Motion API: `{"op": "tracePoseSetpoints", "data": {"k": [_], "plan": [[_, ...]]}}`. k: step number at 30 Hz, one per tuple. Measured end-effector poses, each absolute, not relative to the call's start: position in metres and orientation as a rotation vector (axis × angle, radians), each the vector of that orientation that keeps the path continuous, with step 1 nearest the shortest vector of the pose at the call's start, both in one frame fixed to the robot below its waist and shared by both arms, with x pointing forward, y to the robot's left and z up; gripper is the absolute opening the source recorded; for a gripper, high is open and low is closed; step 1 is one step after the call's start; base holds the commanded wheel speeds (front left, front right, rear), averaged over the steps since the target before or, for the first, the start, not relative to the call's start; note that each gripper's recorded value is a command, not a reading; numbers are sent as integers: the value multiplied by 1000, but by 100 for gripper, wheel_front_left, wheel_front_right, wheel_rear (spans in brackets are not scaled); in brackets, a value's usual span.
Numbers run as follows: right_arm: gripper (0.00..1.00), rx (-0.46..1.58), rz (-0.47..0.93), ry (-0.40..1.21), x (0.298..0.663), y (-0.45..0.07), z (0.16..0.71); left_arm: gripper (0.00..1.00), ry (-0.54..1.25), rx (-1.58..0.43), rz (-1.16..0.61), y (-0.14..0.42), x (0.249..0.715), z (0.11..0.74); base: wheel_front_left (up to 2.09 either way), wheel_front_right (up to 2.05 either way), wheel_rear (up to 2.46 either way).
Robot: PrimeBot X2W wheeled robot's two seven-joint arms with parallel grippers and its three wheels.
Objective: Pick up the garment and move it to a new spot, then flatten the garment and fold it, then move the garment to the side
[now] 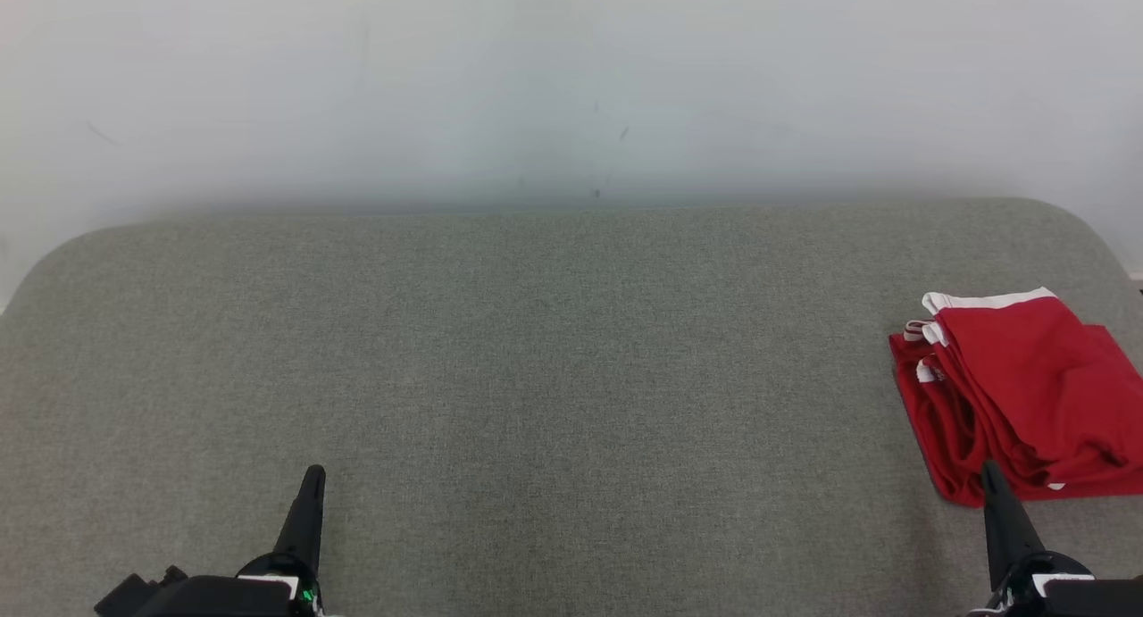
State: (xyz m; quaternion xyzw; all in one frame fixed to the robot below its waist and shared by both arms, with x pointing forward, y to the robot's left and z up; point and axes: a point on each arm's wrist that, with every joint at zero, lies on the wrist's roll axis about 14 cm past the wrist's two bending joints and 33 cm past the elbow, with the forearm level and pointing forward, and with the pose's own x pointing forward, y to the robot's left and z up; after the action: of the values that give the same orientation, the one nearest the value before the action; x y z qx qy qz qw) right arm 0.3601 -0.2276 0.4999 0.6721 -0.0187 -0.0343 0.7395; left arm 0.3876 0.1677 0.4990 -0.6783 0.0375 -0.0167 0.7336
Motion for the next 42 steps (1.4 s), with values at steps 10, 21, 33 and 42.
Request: {"op": "tracePoseSetpoints", "data": {"k": [10, 21, 33, 42], "plan": [[0, 1543, -72, -61, 359, -231, 503, 0, 83, -1549, -54, 166, 389, 502, 0, 0, 0], [0, 1573, -70, -72, 359, -233, 504, 0, 84, -1571, -63, 165, 390, 503, 0, 0, 0], [0, 1573, -71, -72, 359, -233, 504, 0, 84, -1571, -63, 165, 390, 504, 0, 0, 0], [0, 1573, -71, -72, 359, -233, 504, 0, 84, -1571, -63, 165, 390, 504, 0, 0, 0]]}}
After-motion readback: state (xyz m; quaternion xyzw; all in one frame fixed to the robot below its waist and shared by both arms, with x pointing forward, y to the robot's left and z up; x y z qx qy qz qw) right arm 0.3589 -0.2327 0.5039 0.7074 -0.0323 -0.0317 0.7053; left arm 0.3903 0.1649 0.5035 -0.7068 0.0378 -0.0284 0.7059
